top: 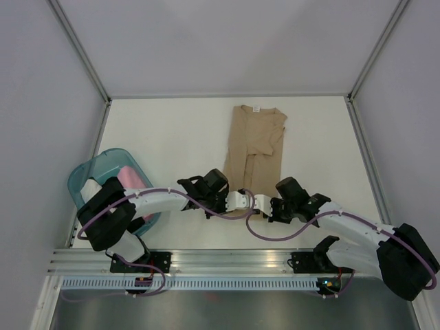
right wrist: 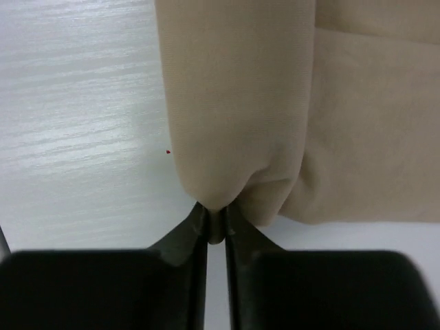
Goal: Roll the t-shirts
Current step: Roll the tshirt
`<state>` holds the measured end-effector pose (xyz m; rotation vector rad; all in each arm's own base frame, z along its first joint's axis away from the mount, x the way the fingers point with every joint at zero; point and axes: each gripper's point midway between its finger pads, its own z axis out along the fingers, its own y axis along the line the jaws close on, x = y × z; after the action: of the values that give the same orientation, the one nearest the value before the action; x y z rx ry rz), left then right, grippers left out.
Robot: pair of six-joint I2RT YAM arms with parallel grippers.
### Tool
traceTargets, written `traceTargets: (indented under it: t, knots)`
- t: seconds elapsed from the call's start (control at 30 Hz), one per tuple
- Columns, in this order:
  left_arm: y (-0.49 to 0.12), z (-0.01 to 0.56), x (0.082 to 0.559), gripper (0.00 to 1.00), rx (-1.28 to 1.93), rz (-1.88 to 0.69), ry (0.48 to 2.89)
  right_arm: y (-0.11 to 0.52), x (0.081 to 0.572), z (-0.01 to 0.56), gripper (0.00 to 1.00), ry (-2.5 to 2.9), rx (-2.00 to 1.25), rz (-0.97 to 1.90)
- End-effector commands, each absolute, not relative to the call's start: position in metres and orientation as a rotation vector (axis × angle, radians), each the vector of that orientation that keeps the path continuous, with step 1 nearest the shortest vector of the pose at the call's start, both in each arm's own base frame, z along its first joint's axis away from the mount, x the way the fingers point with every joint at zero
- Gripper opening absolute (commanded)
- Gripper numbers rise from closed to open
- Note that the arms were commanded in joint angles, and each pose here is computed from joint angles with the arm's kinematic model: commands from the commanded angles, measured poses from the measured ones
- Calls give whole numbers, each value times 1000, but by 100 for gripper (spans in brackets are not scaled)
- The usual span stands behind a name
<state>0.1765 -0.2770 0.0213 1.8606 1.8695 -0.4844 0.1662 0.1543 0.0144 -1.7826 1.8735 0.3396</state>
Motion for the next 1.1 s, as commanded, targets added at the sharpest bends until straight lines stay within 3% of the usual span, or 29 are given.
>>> traceTargets:
  t: [0.0,0.07,0.2,0.33,0.5,1.0,1.07]
  knots:
    - [-284,26,169,2,1851,-572,1890,152,161,9,8,1923,-1799,336]
    - [-282,28,166,2,1862,-585,1886,151,159,16,0,1876,-1867,342]
    - [-278,42,150,2,1902,-720,1900,135,128,29,0,1884,-2050,449]
    - [-272,66,115,2,1967,-1049,1911,146,102,42,0,1870,-2045,677]
    - [-273,77,134,2,1893,-1177,1952,150,120,55,0,1908,-1906,694]
    - [-274,54,193,2,1823,-1143,2063,153,191,57,0,2029,-1570,568]
    - [-277,51,203,2,1828,-1122,2062,148,195,55,6,2069,-1529,543]
